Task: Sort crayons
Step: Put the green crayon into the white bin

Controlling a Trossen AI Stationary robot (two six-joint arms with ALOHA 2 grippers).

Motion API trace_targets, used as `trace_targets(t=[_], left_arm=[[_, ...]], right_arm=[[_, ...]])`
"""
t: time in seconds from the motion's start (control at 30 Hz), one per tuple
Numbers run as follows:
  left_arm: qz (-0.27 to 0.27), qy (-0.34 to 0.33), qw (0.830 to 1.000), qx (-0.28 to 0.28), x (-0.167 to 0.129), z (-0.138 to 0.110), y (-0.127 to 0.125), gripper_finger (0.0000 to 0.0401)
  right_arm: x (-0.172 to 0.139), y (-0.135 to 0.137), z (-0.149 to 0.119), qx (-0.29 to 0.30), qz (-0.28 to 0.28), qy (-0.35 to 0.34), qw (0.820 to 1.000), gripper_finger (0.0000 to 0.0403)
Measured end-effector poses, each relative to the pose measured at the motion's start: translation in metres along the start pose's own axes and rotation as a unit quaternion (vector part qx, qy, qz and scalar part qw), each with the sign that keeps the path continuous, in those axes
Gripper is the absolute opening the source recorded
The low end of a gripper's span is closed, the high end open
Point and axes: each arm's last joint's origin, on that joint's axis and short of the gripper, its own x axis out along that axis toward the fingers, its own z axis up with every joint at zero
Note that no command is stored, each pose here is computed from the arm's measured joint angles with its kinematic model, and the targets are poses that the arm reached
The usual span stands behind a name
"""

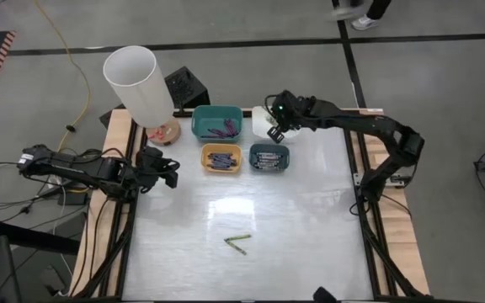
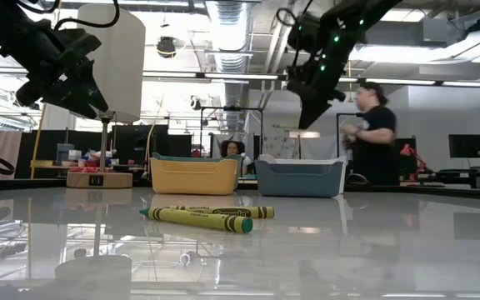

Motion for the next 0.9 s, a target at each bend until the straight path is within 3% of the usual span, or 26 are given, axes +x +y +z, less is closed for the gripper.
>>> trace_targets(t=[0.23,0.5,0.9], left_arm=[[0.000,-0.001,1.000,-0.001,0.000,0.000,0.000,0.0160],[0.000,0.001,1.000,-0.002,0.000,0.000,0.000,0.0160],[-0.002,0.003,1.000,-0.006,0.000,0.000,0.000,0.0160]], right_arm=[[0.046,0.003,-0.008,-0.029,-0.003,0.060,0.998,0.0001],[0.095,0.004,-0.023,-0.042,0.034,0.121,0.991,0.0001],[0.104,-0.016,-0.025,0.002,0.049,0.131,0.990,0.0018]])
